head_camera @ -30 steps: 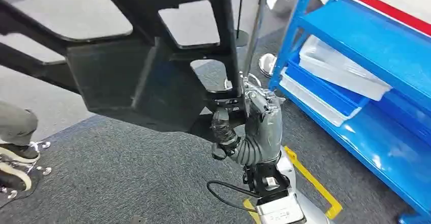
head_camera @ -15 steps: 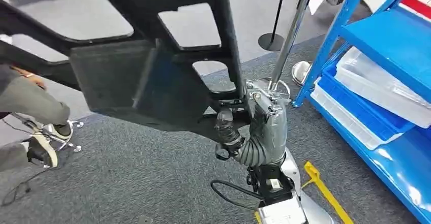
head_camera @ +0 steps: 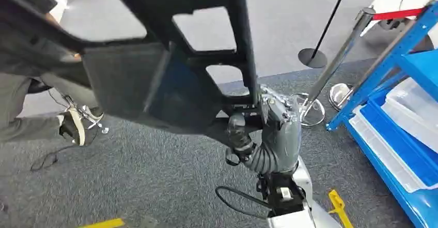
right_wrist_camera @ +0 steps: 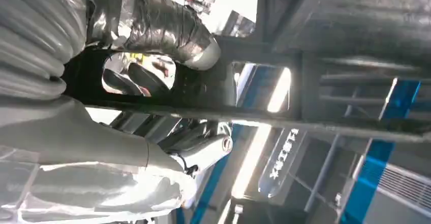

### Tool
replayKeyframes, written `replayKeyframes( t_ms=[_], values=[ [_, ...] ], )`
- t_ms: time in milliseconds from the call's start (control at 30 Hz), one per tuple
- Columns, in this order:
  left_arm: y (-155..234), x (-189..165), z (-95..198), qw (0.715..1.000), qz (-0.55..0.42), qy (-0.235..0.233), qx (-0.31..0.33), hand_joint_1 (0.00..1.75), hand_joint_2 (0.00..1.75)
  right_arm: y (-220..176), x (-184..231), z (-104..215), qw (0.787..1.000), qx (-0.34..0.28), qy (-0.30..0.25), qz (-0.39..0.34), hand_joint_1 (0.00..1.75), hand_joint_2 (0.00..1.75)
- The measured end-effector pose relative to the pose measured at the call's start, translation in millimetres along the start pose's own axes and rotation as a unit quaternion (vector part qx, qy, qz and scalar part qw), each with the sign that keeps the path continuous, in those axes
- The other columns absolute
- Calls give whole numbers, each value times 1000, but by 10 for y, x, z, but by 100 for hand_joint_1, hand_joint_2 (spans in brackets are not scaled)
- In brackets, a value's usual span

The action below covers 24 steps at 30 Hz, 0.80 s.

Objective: Take the parts from the cabinet and place them on the table.

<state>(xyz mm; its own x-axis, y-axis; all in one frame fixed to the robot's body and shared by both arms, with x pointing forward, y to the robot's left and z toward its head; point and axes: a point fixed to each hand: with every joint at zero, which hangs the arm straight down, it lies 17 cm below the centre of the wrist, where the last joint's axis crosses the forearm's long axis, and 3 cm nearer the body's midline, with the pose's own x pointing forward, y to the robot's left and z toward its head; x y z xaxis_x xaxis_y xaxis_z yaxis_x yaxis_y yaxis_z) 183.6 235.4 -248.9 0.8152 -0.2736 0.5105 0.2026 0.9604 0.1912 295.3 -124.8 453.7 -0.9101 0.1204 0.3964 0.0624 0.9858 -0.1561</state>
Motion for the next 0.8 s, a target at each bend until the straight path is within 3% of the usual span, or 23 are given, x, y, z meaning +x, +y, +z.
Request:
replayKeyframes(
  t_ms=[800],
  values=[
    [11, 78, -33, 1000, -17, 1, -6, 0, 175, -84, -23, 102, 1000, -11, 14, 16, 175, 175]
  ],
)
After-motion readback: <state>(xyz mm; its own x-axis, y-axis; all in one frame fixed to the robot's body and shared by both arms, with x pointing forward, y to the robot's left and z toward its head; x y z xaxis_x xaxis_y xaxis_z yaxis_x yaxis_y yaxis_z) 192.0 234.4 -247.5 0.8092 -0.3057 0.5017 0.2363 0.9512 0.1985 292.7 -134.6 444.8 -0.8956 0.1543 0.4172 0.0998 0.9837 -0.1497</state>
